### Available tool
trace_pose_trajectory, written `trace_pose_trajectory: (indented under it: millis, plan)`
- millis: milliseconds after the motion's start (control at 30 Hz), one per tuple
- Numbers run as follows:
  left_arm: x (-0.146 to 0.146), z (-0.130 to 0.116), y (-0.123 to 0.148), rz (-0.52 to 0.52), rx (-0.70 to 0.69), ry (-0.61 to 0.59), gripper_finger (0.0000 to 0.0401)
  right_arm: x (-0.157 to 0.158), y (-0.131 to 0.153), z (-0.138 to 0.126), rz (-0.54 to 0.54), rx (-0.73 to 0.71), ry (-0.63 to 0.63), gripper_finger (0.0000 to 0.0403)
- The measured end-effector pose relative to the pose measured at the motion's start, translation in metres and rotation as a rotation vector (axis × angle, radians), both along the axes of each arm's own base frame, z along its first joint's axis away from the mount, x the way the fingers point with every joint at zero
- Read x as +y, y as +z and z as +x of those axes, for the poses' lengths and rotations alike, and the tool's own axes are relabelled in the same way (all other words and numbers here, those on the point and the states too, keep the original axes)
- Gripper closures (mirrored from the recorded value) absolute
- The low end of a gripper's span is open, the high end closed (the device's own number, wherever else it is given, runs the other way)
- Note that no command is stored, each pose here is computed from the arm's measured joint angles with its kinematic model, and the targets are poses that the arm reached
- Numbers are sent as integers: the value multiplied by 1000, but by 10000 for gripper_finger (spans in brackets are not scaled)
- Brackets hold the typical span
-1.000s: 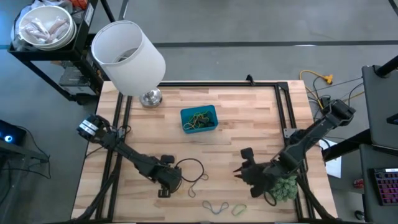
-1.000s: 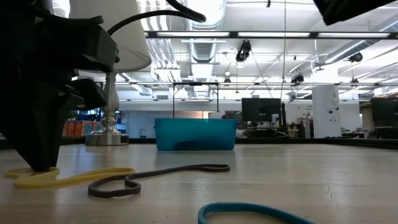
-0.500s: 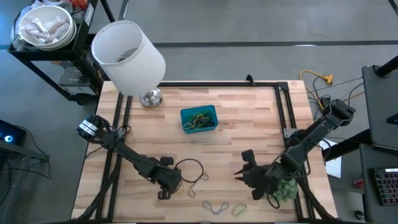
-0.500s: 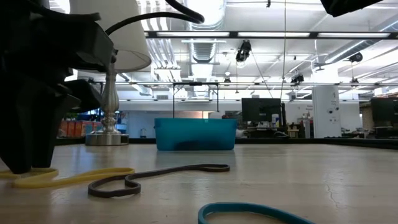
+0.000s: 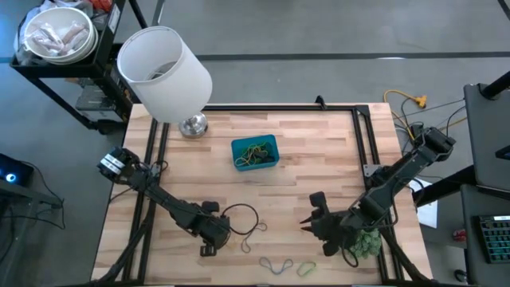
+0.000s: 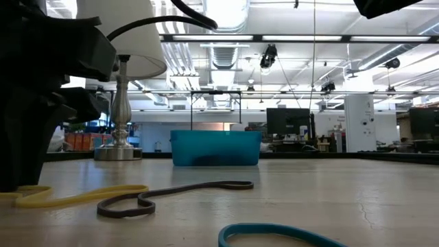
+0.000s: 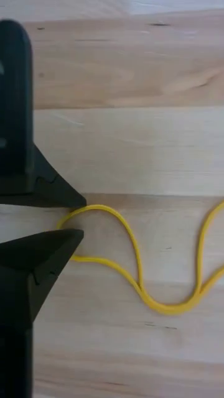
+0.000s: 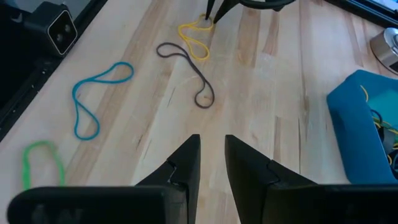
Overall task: Pick and place rubber bands into bin
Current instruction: Put the yellow rubber band into the blue bin
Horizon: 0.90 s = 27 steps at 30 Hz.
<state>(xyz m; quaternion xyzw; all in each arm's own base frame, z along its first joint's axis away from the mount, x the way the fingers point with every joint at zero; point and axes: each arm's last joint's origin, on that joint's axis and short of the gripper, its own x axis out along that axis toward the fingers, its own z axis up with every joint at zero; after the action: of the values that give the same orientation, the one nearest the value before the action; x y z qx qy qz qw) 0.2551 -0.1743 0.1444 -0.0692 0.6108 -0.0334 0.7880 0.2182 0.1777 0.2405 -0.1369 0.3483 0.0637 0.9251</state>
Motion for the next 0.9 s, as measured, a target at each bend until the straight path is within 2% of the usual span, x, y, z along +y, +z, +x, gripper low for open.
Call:
trace_pose_trajectory:
  millis: [600,800,900]
  plan:
    - [3,-4,-2,71,11,10,351,0,0,0,0,-1,-1,335]
    - [4,-5,-3,86,14,2,391,0,0,0,0,-2,-1,335]
    - [3,-6,-3,99,9,-17,397,0,0,0,0,-2,-1,335]
